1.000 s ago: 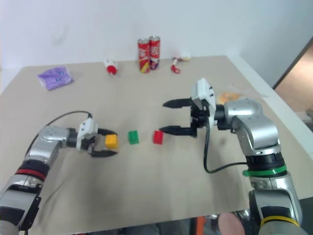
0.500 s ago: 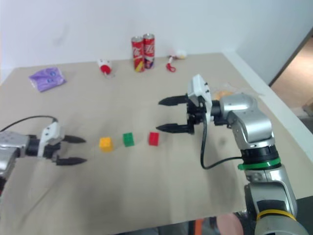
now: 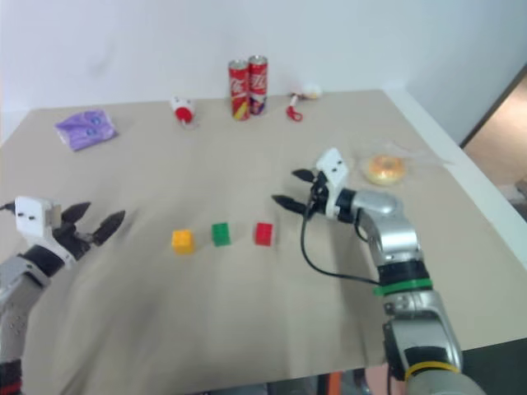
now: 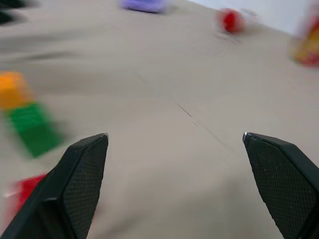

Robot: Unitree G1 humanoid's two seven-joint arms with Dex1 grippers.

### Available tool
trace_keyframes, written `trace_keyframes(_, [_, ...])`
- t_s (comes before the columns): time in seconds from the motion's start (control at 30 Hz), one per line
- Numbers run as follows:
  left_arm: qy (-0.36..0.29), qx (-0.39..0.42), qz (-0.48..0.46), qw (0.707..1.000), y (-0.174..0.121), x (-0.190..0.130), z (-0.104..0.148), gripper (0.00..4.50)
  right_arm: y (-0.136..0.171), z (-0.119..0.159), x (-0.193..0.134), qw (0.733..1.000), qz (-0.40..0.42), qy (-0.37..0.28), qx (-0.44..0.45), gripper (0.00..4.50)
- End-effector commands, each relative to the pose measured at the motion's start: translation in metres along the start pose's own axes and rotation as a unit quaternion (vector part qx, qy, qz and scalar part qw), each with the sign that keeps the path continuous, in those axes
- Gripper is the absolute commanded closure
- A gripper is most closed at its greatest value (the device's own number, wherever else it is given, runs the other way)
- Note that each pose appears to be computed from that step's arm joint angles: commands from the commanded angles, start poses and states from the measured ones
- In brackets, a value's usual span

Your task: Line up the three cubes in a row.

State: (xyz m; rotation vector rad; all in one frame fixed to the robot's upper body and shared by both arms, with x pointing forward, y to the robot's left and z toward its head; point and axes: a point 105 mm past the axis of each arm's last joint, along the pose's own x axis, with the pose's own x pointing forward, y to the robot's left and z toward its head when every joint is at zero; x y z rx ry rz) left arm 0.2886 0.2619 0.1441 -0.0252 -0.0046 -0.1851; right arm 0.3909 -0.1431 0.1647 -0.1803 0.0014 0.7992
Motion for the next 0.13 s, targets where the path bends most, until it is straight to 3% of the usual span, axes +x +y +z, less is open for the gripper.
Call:
trace_keyframes(0.03, [-0.023,-0.016,0.041,0.999,-0.007,-0.008,0.008,0.11,-0.023,0.001,-0.016,0.993,-0.109,-0.034,0.017,0.0])
trace_keyframes(0.13, [-0.034,-0.052,0.065,0.996,-0.012,-0.006,0.0,0.11,-0.018,-0.017,-0.022,0.985,-0.16,-0.037,0.045,0.0])
